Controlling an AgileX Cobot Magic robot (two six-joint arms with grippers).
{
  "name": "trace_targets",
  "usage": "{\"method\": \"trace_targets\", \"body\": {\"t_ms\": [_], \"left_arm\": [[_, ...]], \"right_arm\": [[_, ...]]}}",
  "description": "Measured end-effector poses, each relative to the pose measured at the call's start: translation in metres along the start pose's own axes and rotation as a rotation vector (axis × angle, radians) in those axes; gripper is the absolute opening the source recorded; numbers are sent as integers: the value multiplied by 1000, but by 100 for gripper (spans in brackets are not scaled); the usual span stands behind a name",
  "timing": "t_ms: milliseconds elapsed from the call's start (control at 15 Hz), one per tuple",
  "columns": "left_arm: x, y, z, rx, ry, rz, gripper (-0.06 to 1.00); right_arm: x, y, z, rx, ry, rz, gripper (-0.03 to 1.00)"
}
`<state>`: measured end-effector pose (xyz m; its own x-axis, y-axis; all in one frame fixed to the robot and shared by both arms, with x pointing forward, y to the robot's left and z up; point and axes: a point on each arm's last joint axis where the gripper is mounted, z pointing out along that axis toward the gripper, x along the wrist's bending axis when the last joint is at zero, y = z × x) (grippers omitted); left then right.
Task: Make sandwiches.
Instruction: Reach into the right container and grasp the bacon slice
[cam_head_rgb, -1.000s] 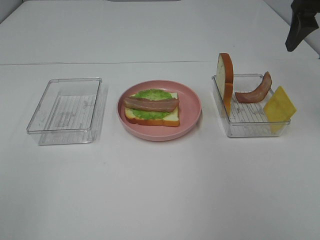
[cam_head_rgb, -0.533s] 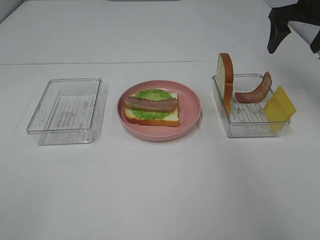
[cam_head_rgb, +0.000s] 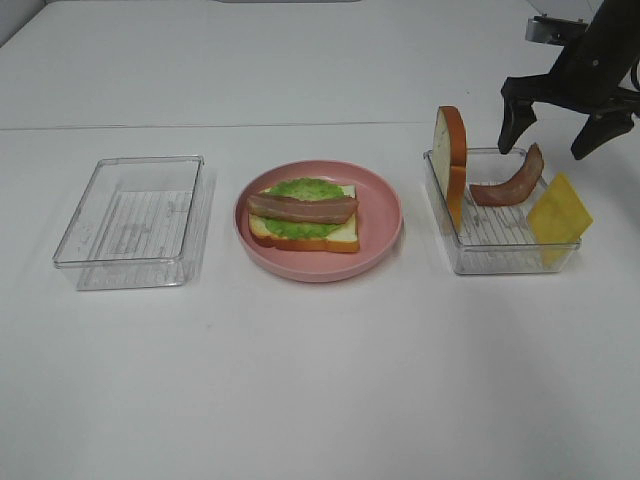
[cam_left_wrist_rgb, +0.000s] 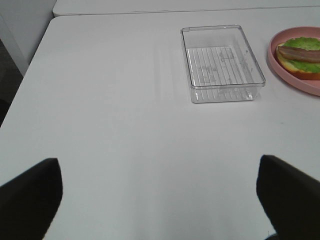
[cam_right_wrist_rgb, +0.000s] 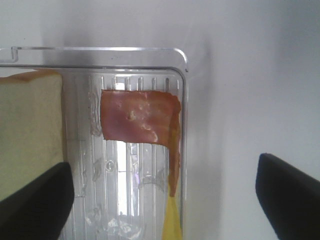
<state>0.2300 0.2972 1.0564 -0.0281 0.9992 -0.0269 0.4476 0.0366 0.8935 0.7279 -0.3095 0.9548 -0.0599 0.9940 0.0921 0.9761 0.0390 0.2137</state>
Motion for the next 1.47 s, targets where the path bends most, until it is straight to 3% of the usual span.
{"method": "trace_targets", "body": {"t_ms": [467,867,1000,1067,1133,1467], "left_arm": [[0,0,0,0,0,0,98],[0,0,0,0,0,0,98],[0,0,0,0,0,0,98],[0,0,0,0,0,0,98],[0,0,0,0,0,0,98],[0,0,0,0,0,1,98]], "right_arm": [[-1,0,14,8,12,-8,92],[-2,-1,27,25,13,-7,81],[-2,-1,27,26,13,-9,74],[-2,-1,27,26,13,-10,66],[-2,-1,27,26,13,-10,51],[-2,0,27,14,12,-9,45]]}}
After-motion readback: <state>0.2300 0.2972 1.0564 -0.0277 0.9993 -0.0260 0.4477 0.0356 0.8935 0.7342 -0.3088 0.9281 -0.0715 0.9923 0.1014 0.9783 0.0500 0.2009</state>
